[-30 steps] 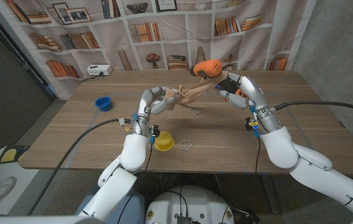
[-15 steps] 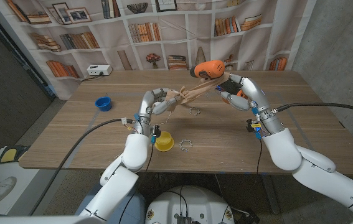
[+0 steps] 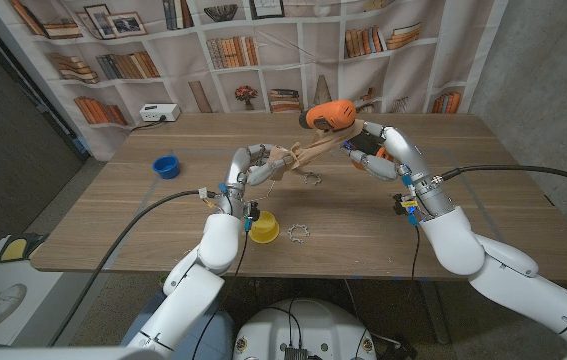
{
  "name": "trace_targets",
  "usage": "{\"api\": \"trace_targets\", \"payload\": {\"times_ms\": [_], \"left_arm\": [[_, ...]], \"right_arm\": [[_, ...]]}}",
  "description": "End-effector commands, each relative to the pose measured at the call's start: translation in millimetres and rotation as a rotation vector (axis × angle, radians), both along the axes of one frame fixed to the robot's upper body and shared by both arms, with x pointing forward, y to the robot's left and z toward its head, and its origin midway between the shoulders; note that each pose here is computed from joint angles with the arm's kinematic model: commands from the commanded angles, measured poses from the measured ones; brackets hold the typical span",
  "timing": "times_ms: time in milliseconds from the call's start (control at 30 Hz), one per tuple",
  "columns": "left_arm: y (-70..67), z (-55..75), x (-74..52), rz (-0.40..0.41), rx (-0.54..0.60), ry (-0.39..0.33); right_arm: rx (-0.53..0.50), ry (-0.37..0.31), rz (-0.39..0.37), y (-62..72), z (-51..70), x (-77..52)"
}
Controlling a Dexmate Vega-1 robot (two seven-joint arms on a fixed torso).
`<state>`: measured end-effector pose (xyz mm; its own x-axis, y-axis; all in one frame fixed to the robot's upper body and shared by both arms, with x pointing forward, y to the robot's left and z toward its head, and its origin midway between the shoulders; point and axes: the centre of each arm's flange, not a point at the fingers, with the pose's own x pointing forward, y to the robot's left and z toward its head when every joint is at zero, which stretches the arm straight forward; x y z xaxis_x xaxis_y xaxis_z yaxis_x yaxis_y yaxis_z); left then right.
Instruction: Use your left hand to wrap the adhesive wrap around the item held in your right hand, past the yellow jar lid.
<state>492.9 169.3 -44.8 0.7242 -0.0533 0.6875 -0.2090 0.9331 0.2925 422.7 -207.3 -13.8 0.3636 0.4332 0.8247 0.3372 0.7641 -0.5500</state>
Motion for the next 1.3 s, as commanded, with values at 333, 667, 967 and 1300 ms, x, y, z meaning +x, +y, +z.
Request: {"api": "trace_targets", "payload": {"times_ms": [333, 667, 967, 1300], "left_arm": [[2.7, 15.1, 6.1, 0.008, 0.028, -0.011], [3.0, 21.3, 5.2, 0.015, 0.037, -0.021], [5.9, 24.1, 2.7, 0.028, 0.032, -0.03], [13.2, 32.5, 0.9, 0.051, 0.039, -0.048]], "right_arm": [[-0.033, 0.051, 0.075, 9.0, -10.8, -3.7], [-0.05, 0.055, 0.088, 7.3, -12.4, -6.3], [-0.059, 0.064, 0.104, 6.2, -14.0, -6.6], [-0.091, 0.083, 0.133, 8.2, -14.1, -5.3]]}}
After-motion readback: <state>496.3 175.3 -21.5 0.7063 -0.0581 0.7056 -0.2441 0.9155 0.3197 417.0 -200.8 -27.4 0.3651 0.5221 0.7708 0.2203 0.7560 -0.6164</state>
